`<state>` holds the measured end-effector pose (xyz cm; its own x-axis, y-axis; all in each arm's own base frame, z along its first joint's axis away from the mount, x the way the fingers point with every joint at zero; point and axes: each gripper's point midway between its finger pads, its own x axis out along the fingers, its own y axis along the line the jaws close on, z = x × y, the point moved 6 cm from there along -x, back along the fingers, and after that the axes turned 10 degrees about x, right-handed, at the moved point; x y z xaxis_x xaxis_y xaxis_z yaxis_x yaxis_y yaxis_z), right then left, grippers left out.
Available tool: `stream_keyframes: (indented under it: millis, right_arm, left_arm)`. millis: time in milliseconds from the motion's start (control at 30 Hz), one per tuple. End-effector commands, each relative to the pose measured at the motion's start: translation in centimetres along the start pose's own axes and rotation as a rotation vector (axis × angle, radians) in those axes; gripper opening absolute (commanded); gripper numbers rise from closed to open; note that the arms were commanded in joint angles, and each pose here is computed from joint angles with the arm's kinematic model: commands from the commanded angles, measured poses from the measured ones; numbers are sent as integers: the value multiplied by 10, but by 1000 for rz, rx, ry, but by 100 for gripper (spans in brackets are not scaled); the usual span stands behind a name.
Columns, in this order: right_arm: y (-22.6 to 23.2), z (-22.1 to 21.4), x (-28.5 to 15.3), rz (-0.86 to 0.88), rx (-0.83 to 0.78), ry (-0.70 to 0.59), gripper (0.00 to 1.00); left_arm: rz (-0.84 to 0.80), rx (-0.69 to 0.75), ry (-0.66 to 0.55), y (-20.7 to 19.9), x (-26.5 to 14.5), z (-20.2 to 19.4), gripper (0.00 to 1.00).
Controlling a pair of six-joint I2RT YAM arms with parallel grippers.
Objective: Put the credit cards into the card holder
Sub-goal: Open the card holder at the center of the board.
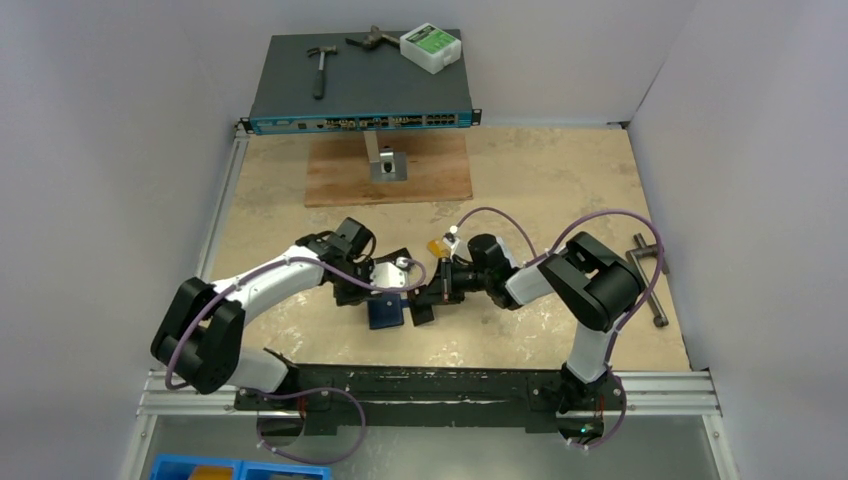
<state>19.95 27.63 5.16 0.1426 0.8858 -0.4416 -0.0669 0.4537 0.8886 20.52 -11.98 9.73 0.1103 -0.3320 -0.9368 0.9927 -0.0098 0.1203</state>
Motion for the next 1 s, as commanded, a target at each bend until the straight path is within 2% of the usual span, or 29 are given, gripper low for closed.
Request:
stream_keyframes:
  millis: [0,133,400,600,967]
  right_arm:
    - [9,3,2,74,-39,8,0]
    - [10,3,1,74,-46,15,0]
    - [7,-1,-4,67,-38,6,0]
    - [4,-5,-13,70,-35,-14,0]
    - [24,-1,-12,187,-75,7,0]
  left_arm:
    - [98,172,-19,28,14,12,27]
    - [137,195,2,37,27,23,21]
    - [90,258,-34,22,36,62,21]
    - [73,221,-43,25,40,78,22]
    - [-29,81,-141,22,32,120,22]
